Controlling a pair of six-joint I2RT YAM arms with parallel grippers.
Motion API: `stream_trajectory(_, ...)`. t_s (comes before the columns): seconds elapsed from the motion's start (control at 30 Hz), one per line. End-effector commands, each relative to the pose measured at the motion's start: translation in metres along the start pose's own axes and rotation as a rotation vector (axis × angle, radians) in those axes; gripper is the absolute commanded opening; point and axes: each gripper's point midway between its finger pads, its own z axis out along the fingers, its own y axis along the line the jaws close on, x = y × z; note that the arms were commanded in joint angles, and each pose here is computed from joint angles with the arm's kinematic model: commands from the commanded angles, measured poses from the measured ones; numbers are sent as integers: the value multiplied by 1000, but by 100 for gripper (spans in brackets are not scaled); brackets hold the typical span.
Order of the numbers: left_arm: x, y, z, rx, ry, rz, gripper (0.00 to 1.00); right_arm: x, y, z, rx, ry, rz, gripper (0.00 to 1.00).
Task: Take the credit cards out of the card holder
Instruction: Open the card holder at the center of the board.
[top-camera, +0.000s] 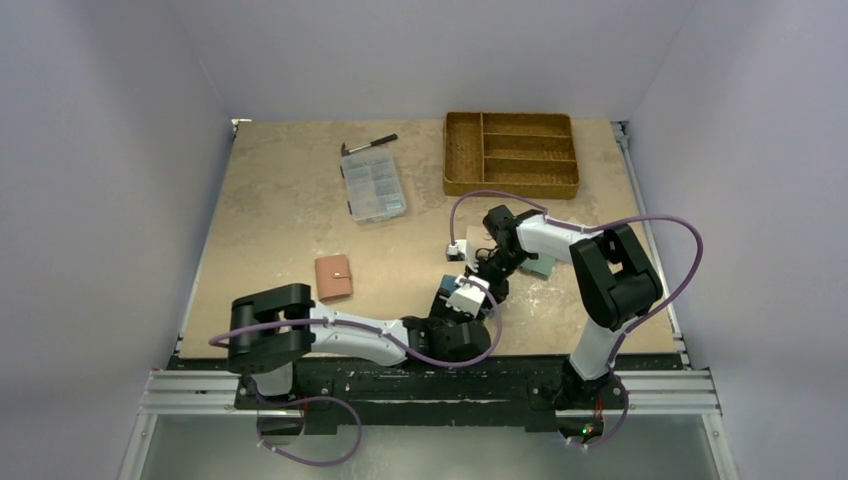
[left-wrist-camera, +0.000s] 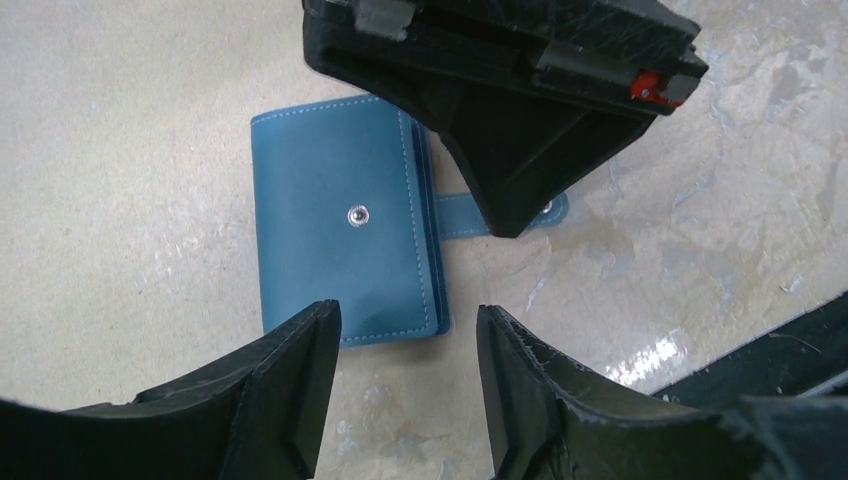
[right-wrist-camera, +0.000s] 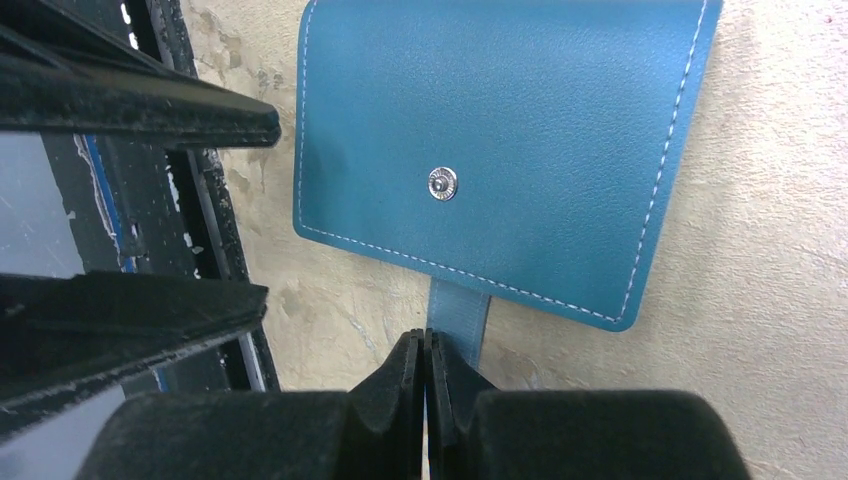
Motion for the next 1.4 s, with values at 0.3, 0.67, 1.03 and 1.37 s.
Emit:
stream_trajectory(0.3, 6, 13, 13, -251, 62, 109, 46, -5, -13, -4, 51, 6, -7, 8)
stream_trajectory(0.67, -1, 15, 17, -302, 27, 131, 46, -5, -14, -4, 55, 8, -4, 8)
stream_trajectory(1.03, -12, 10, 22, -312, -13, 136, 38, -5, -14, -4, 58, 7, -5, 8)
stream_trajectory(1.37, -17, 7, 13, -238, 0, 88, 0, -7, -15, -7, 68, 1, -9, 8)
